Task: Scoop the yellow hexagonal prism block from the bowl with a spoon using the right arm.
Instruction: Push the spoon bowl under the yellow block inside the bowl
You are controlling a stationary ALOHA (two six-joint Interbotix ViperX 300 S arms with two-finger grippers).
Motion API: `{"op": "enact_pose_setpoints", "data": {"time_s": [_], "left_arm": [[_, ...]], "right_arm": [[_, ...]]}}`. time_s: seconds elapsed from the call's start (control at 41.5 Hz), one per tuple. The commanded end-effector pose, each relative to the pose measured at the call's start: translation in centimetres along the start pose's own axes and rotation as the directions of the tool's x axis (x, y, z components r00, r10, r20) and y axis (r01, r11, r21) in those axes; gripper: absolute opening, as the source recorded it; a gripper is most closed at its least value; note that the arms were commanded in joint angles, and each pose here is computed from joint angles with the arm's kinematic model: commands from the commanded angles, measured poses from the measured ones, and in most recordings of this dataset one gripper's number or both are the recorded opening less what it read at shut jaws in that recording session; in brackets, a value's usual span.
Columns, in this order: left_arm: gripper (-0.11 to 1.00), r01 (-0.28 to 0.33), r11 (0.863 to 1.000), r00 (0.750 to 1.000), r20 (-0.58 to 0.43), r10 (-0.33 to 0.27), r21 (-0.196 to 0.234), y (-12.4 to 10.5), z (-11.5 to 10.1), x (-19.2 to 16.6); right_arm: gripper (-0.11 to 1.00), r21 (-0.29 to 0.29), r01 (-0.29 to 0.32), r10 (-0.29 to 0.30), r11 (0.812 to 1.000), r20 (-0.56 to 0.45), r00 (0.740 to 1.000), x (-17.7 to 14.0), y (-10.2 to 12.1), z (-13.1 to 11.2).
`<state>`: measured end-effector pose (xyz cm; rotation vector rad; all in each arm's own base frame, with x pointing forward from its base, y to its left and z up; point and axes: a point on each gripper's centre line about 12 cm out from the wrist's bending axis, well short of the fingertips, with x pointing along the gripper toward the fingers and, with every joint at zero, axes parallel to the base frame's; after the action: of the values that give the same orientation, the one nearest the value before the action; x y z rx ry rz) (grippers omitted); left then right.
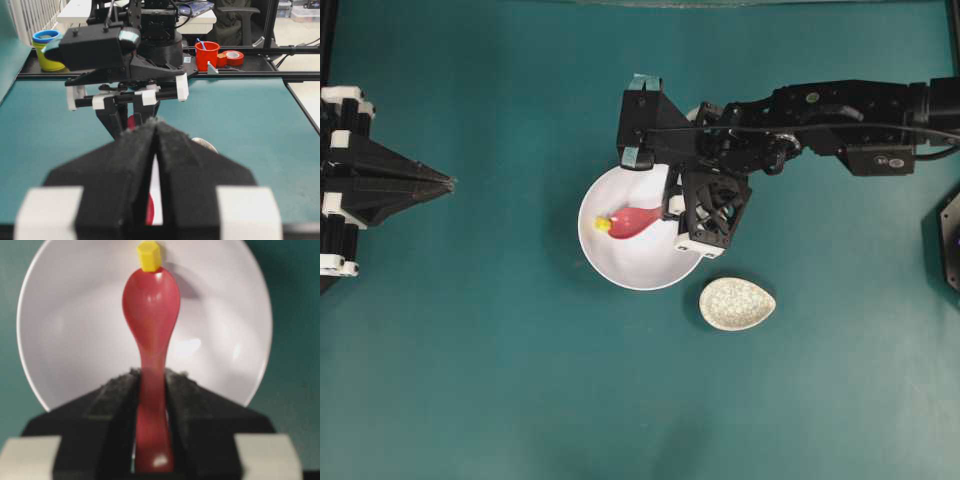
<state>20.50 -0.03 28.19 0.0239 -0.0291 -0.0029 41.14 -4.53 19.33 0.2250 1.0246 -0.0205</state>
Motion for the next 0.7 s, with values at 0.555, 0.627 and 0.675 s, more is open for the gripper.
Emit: {"op": "enact_pose_setpoints", "data": {"time_s": [0.555, 0.627, 0.675], "left_arm": [[0.00, 0.002, 1.000, 1.000, 0.014, -0.002, 0.001, -0.03, 0.45, 0.22], [0.00, 0.002, 1.000, 1.000, 0.014, -0.002, 0.001, -0.03, 0.45, 0.22], [0.00, 0.002, 1.000, 1.000, 0.014, -0.002, 0.003, -0.03, 0.45, 0.22]], "right_arm": [[0.22, -0.007, 0.004, -0.004, 1.000, 0.118, 0.993, -1.91, 0.43, 2.21], [0.22, -0.005, 0.005, -0.004, 1.000, 0.128, 0.992, -2.02, 0.44, 2.29], [0.22, -0.005, 0.006, -0.005, 1.000, 0.132, 0.991, -2.03, 0.42, 2.27]]}}
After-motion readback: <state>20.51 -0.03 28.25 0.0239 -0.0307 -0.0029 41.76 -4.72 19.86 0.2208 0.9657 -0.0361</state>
